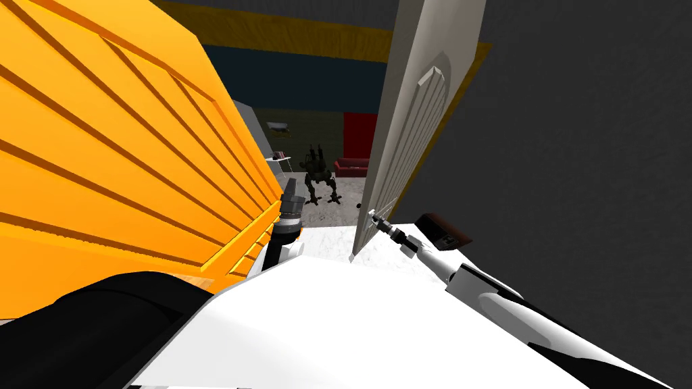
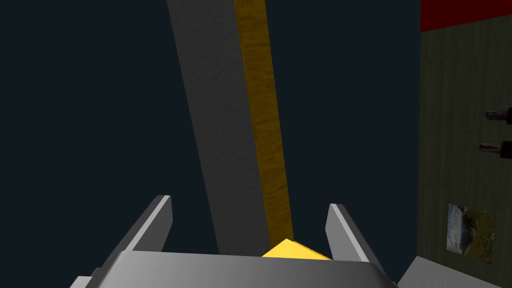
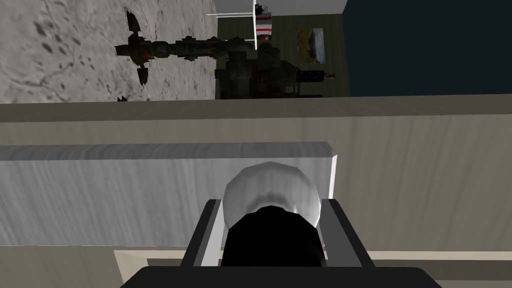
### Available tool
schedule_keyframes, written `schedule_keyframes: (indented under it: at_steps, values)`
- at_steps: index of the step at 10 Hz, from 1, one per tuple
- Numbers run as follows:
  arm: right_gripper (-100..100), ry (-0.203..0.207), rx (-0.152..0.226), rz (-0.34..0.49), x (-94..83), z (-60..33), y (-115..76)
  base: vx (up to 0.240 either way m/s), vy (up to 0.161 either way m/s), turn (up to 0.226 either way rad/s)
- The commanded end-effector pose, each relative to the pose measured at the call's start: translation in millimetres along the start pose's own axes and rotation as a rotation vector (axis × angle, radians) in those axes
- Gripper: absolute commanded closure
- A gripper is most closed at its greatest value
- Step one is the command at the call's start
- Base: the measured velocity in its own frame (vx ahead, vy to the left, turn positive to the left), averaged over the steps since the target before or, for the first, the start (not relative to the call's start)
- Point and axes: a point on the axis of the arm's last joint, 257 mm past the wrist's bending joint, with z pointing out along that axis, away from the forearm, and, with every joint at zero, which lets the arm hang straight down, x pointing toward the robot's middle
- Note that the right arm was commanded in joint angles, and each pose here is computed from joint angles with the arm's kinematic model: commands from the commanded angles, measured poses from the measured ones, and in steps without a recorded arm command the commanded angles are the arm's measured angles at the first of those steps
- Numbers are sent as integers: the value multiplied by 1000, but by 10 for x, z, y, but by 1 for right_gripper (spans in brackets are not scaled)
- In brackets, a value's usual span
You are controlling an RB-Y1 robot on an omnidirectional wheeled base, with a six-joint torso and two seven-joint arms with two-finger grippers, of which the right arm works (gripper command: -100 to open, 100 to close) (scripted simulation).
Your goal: Pull the door open
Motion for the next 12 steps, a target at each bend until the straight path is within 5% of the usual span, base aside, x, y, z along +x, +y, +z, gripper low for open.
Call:
schedule_keyframes:
  at_steps: [1, 12]
  values:
    - [100, 0, 0, 0, 0, 0, 0, -56, -95, 32]
    - [100, 95, 2, -1, 198, -46, -5, -102, -199, 100]
